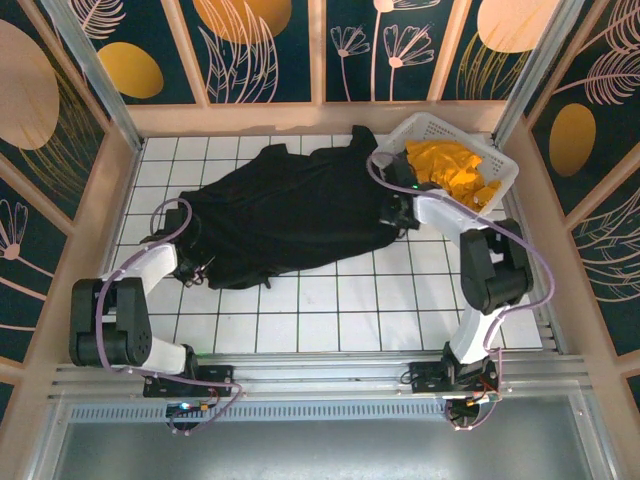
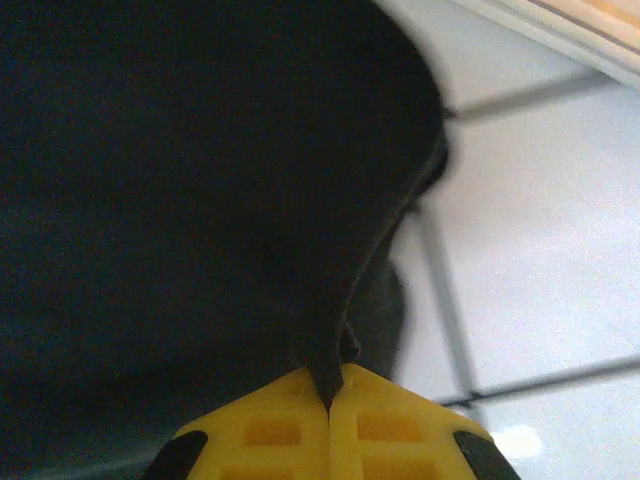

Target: Fold and stack the t-shirts

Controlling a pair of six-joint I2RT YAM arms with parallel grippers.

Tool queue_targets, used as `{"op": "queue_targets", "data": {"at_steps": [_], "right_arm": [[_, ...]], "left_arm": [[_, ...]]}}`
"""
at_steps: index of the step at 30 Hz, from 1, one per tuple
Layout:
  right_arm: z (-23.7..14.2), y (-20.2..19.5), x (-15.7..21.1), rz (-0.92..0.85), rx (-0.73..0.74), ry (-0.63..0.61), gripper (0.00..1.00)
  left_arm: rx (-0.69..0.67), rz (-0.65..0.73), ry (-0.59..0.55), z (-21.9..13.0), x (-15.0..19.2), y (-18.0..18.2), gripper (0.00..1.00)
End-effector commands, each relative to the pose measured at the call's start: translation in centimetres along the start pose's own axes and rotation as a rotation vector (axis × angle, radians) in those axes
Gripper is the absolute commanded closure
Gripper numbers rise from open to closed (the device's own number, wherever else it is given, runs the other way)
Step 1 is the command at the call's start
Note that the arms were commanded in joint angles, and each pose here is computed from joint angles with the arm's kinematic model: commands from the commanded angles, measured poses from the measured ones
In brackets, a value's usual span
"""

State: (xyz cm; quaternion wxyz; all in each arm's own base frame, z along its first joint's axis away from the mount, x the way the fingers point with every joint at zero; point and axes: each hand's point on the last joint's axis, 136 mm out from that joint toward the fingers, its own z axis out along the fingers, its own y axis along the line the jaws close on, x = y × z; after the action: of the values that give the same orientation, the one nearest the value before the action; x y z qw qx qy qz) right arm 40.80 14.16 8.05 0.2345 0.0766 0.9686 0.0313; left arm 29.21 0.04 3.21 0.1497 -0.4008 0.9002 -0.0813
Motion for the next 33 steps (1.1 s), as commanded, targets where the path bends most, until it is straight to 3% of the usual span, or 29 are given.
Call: {"op": "queue_targets", "data": {"at_steps": [1, 11, 16, 20, 27, 33], "right_arm": [[-0.4, 3.8, -2.0, -0.113, -0.028, -0.061, 1.0], [3.7, 2.9, -11.1, 0.036, 0.02, -0.183, 1.0], [5.9, -1.6, -14.1, 0.134, 0.129, -0.19, 1.0], [5.8, -4.2, -15.3, 0.2, 0.125, -0.197, 1.0], [0.0, 1.9, -16.7, 0.104, -0.065, -0.28, 1.0], [-10.5, 3.7, -19.9, 0.19, -0.261, -0.447, 1.0]], "left_arm": [[0.055, -0.048, -0.122, -2.9, -3.1, -2.0, 1.0], [0.242, -0.077, -0.09, -4.8, -3.6, -6.3, 1.0], [0.352, -0.072, -0.029, -5.0, -2.7, -8.3, 1.0], [0.428, -0.073, 0.035, -4.8, -1.9, -9.7, 1.0], [0.443, -0.089, -0.03, -6.9, -4.1, -11.1, 1.0], [0.567, -0.118, -0.201, -14.5, -9.2, -15.3, 1.0]]}}
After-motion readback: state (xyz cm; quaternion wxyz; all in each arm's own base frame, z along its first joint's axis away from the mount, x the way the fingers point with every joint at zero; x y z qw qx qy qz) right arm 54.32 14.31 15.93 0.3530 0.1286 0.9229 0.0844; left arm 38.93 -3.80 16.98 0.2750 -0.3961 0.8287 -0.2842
